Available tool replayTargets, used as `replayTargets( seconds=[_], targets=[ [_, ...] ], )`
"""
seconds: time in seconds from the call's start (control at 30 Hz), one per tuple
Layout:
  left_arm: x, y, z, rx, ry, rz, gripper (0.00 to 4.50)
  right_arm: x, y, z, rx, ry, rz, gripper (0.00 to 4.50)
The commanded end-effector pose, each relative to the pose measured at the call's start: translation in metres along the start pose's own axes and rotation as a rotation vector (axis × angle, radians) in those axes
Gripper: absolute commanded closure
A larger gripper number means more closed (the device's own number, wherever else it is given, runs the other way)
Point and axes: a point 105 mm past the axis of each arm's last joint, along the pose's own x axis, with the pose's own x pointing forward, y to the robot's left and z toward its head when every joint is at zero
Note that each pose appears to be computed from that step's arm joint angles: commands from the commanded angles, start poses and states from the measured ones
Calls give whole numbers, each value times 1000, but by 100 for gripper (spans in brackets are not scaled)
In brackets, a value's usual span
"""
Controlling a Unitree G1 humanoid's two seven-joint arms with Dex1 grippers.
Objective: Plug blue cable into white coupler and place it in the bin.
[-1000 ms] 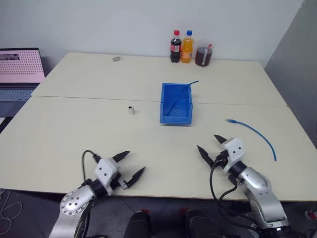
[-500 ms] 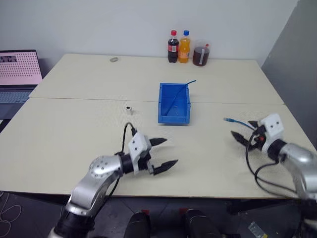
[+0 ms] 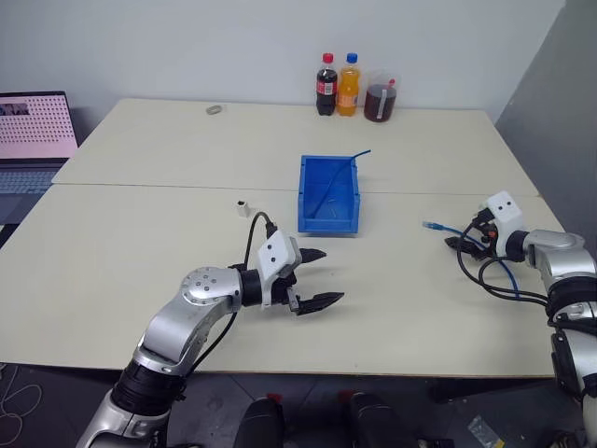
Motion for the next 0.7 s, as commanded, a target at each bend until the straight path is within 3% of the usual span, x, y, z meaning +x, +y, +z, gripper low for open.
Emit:
replayTargets(
  seconds=[0.03,0.17,0.37,0.47,0.7],
  targets=[
    [-3,-4,8,44,-7,-14,0,-2,2,2,-21,5,53,107],
    [-7,-4,9,41,-4,-8,0,-3,8,-2,6,18,121,218],
    [-16,-12,5,12,15,-44,0,0,15,-2,8,19,161,350],
    [-26,-22,-2,-28,45,-88,0,0,20,4,-62,12,202,433],
    [-73,-29,-41,-147,191,-83,0,-11,65,37,-308,-100,420,445]
  ],
)
